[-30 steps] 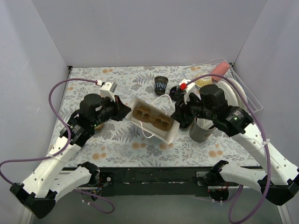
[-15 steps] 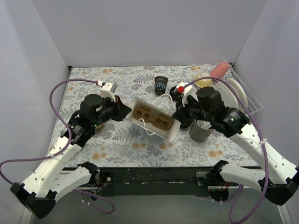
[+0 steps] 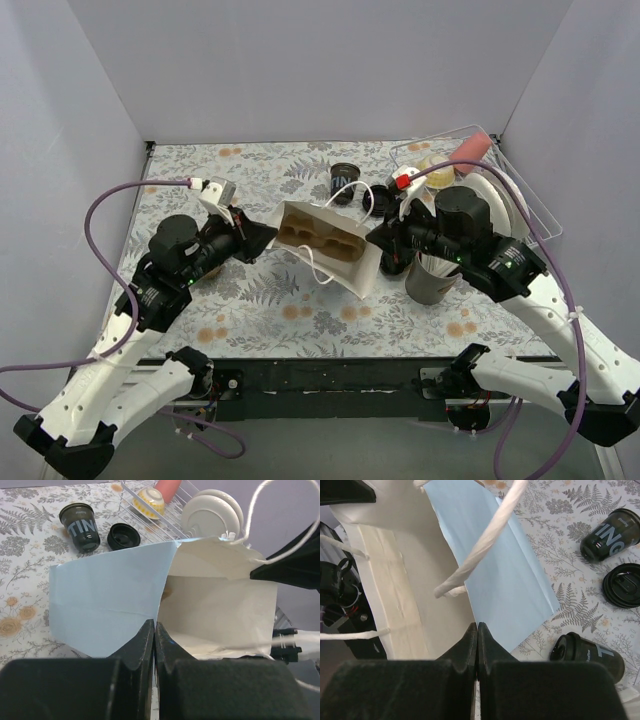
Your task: Pack the takeout coffee
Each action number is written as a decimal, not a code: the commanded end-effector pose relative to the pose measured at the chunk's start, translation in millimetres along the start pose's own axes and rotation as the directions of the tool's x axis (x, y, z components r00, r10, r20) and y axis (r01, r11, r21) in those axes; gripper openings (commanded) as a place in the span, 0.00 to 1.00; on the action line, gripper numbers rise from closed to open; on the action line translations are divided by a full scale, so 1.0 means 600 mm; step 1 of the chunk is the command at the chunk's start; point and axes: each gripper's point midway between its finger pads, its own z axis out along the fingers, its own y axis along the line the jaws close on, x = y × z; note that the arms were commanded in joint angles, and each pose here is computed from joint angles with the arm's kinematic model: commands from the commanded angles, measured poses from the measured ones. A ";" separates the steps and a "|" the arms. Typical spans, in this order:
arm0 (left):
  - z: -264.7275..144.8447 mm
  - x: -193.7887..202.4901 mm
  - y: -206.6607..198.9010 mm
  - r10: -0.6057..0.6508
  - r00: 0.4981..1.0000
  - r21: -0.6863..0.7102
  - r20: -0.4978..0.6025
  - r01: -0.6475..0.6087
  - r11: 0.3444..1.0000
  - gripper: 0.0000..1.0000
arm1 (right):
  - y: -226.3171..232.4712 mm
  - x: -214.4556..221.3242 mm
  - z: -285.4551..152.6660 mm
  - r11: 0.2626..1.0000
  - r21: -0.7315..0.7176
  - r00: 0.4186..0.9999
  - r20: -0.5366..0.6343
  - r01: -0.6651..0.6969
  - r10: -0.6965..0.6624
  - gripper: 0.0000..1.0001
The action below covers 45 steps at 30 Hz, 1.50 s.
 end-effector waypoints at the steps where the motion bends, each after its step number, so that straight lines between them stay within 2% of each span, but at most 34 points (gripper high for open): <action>1: -0.011 -0.037 -0.018 0.042 0.999 0.021 0.028 -0.043 0.999 0.00 | 0.011 -0.082 -0.007 1.000 -0.006 0.992 0.125 0.008 -0.007 0.01; 2: 0.001 -0.044 -0.021 0.042 0.999 0.024 0.010 -0.042 0.999 0.00 | 0.020 -0.149 -0.035 1.000 -0.004 0.978 0.208 0.027 -0.025 0.01; 3: -0.003 -0.065 -0.035 0.016 1.000 0.038 0.026 -0.017 0.999 0.00 | 0.018 -0.157 -0.025 1.000 0.001 0.980 0.196 0.025 -0.025 0.01; 4: 0.002 -0.048 -0.033 -0.012 1.000 0.043 -0.004 0.012 0.999 0.00 | 0.025 -0.157 -0.023 1.000 -0.022 0.981 0.195 0.001 0.004 0.01; 5: 0.002 -0.021 -0.028 -0.031 0.999 0.050 -0.036 0.032 0.998 0.00 | 0.027 -0.144 -0.013 0.999 -0.037 0.982 0.186 -0.018 0.025 0.01; 6: 0.009 0.026 -0.014 -0.060 0.995 0.043 -0.084 0.064 0.997 0.00 | 0.018 -0.080 0.011 0.998 -0.031 0.992 0.113 -0.052 0.056 0.01; 7: 0.005 0.027 -0.017 -0.076 0.994 0.053 -0.074 0.080 0.995 0.00 | 0.013 -0.071 0.016 0.996 -0.021 0.988 0.128 -0.082 0.084 0.01; 8: -0.008 0.006 -0.025 -0.061 0.998 0.067 -0.023 0.063 0.996 0.00 | 0.010 -0.066 0.013 0.996 -0.012 0.987 0.136 -0.084 0.085 0.01; 10: -0.026 -0.058 -0.040 -0.010 0.998 0.059 0.067 0.006 0.998 0.00 | 0.014 -0.114 -0.012 0.998 0.000 0.982 0.179 -0.065 0.064 0.01; 12: -0.020 -0.059 -0.046 0.001 1.000 0.062 0.008 -0.001 0.998 0.00 | 0.023 -0.174 -0.028 0.999 -0.007 0.977 0.206 -0.047 0.047 0.01; 14: -0.010 0.003 -0.035 -0.055 0.995 0.073 -0.086 0.061 0.995 0.00 | 0.023 -0.140 -0.010 0.998 -0.017 0.988 0.141 -0.068 0.070 0.01; 15: -0.007 0.019 -0.033 -0.086 0.992 0.081 -0.088 0.093 0.992 0.00 | 0.025 -0.125 -0.014 0.996 -0.027 0.984 0.158 -0.081 0.085 0.01; 16: -0.014 0.032 -0.032 -0.100 0.992 0.092 -0.079 0.107 0.990 0.00 | 0.014 -0.074 0.018 0.991 -0.016 0.983 0.127 -0.133 0.134 0.01; 20: -0.030 -0.003 -0.046 -0.078 0.997 0.114 -0.013 0.079 0.990 0.00 | 0.018 -0.088 -0.002 0.991 -0.021 0.977 0.162 -0.133 0.135 0.01; 23: -0.025 0.023 -0.046 -0.028 0.997 0.142 -0.077 0.039 0.989 0.00 | 0.015 -0.077 -0.006 0.996 -0.013 0.984 0.153 -0.088 0.089 0.01; 26: -0.020 0.026 -0.057 -0.012 0.996 0.191 -0.085 0.028 0.981 0.00 | 0.014 -0.078 -0.010 0.997 -0.008 0.985 0.152 -0.080 0.080 0.01; 30: -0.020 -0.036 -0.077 0.051 0.999 0.209 -0.008 -0.049 0.977 0.00 | 0.031 -0.133 -0.040 0.995 -0.040 0.970 0.223 -0.090 0.097 0.01; 32: -0.007 -0.004 -0.057 0.025 0.998 0.175 -0.053 -0.015 0.984 0.00 | 0.026 -0.126 -0.042 0.995 -0.025 0.968 0.232 -0.096 0.099 0.01; 33: 0.003 0.046 -0.043 -0.004 0.995 0.183 -0.101 0.023 0.983 0.00 | 0.021 -0.083 -0.015 0.992 -0.028 0.975 0.184 -0.123 0.126 0.01; 34: 0.000 0.055 -0.058 -0.076 0.989 0.220 -0.127 0.103 0.970 0.00 | 0.018 -0.071 -0.011 0.991 -0.022 0.977 0.164 -0.133 0.134 0.01; 35: -0.002 0.039 -0.067 -0.091 0.991 0.239 -0.094 0.111 0.965 0.00 | 0.019 -0.068 -0.003 0.990 -0.024 0.980 0.140 -0.139 0.141 0.01; 36: -0.011 -0.012 -0.087 -0.092 0.995 0.255 -0.031 0.097 0.962 0.00 | 0.029 -0.124 -0.033 0.992 -0.035 0.973 0.193 -0.125 0.129 0.01; 37: -0.017 -0.063 -0.091 -0.073 0.996 0.224 0.046 0.061 0.973 0.00 | 0.031 -0.150 -0.029 0.991 -0.035 0.972 0.197 -0.127 0.132 0.01; 39: 0.000 -0.081 -0.084 -0.038 0.999 0.163 -0.014 0.040 0.986 0.00 | 0.050 -0.223 -0.066 0.993 -0.064 0.960 0.254 -0.102 0.116 0.01; 40: -0.004 -0.092 -0.091 -0.019 1.000 0.168 -0.023 0.023 0.986 0.00 | 0.048 -0.216 -0.048 0.992 -0.064 0.967 0.222 -0.110 0.122 0.01; 41: 0.001 -0.056 -0.092 -0.029 0.995 0.196 -0.099 0.048 0.979 0.00 | 0.049 -0.195 -0.038 0.990 -0.071 0.973 0.187 -0.123 0.134 0.01; 42: -0.006 -0.030 -0.088 -0.052 0.992 0.204 -0.116 0.076 0.976 0.00 | 0.054 -0.186 -0.026 0.983 -0.103 0.966 0.196 -0.149 0.167 0.01; 43: -0.004 0.023 -0.070 -0.101 0.981 0.182 -0.164 0.131 0.974 0.00 | 0.046 -0.117 -0.002 0.977 -0.096 0.970 0.136 -0.191 0.203 0.01; 45: -0.017 0.010 -0.071 -0.150 0.986 0.190 -0.075 0.162 0.968 0.00 | 0.044 -0.108 0.000 0.969 -0.102 0.956 0.168 -0.227 0.242 0.01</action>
